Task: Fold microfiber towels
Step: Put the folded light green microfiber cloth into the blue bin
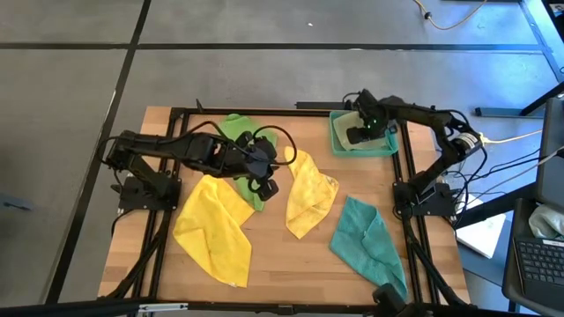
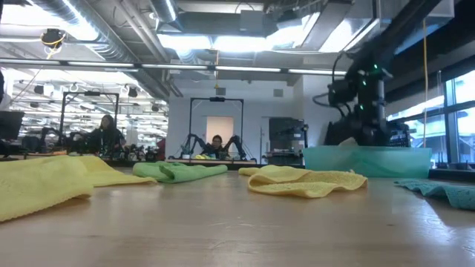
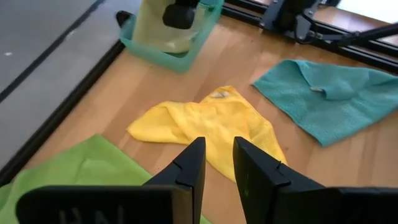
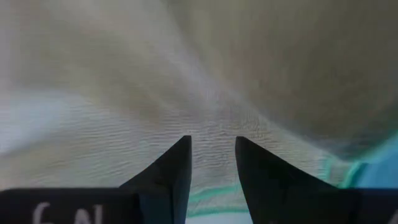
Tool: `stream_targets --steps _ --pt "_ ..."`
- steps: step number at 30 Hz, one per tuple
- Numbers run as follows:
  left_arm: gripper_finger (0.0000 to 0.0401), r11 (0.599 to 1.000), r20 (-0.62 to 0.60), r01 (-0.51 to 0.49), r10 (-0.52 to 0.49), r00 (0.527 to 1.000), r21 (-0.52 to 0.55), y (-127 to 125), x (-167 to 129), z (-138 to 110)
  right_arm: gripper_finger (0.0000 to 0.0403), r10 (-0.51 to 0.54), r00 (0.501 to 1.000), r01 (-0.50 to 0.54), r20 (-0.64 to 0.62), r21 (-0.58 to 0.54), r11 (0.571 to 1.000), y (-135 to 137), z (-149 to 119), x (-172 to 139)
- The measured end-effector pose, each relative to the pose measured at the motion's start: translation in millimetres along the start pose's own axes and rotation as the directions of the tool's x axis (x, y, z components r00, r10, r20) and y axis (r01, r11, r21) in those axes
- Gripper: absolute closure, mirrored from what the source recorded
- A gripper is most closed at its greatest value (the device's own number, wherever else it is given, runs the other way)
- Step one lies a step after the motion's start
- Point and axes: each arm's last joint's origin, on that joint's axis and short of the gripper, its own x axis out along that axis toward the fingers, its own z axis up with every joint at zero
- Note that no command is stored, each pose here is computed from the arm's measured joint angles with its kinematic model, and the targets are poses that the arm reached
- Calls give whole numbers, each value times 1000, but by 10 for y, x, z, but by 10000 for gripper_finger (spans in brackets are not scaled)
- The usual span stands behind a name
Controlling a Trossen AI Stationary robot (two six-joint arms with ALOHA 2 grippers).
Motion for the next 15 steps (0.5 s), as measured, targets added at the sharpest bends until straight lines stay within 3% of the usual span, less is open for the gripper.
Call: stream_targets --steps 3,5,11,15 --pt "328 999 -23 37 -37 999 10 -44 -20 -31 276 -50 999 50 6 2 999 40 -78 127" --pt "328 998 -43 61 -60 997 20 -76 -38 -59 276 -8 999 7 39 21 1000 117 -65 160" --pt "328 996 -96 74 -69 993 47 -130 -83 -147 276 51 999 -50 -5 108 993 258 -132 216" --pt "328 996 -103 71 -65 993 52 -129 -85 -156 276 152 987 -141 -56 160 977 361 -170 201"
